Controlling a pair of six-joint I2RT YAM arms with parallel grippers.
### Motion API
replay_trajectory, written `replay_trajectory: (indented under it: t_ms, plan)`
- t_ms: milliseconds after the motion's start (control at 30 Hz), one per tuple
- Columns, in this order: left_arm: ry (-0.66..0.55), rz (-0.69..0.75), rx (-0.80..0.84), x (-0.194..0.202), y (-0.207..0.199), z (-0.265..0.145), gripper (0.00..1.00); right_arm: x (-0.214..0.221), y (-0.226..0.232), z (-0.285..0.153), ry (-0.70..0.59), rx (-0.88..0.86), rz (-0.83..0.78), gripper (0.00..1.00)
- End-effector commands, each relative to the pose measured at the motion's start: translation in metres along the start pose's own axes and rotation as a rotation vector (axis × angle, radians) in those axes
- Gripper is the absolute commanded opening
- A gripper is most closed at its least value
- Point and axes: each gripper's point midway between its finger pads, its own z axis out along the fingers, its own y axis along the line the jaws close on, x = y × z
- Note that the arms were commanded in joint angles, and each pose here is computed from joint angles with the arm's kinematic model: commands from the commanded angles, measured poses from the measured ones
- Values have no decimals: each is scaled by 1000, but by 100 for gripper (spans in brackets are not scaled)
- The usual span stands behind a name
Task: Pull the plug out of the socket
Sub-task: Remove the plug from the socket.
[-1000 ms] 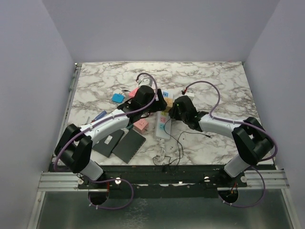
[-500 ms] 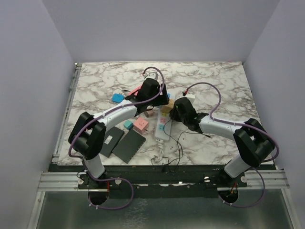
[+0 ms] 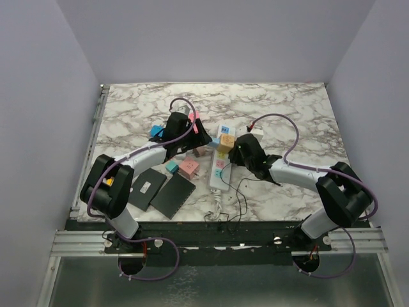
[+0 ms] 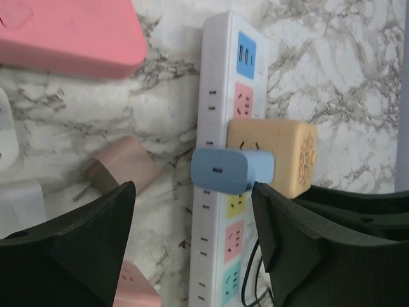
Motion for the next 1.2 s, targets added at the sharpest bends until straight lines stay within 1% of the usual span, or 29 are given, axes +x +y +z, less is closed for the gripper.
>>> replay_trajectory:
  t_ms: [0,133,333,533,967,1167]
  plan:
    - [-3,-169,195,8,-25,-14,75,8,12,-4,30,-64,46,0]
    - [-12,-241,237,13,-23,-14,72,8,20,-8,39,-102,72,0]
    - [-52,-256,289,3,-32,-18,72,15,18,-7,58,-98,82,0]
    - [-58,-252,325,-1,-39,-18,70,23,16,-6,81,-99,94,0]
    - [-51,-280,254,8,-19,-3,71,22,22,-11,89,-139,117,0]
    - [-46,-268,202,12,-9,0,71,22,23,-10,93,-146,125,0]
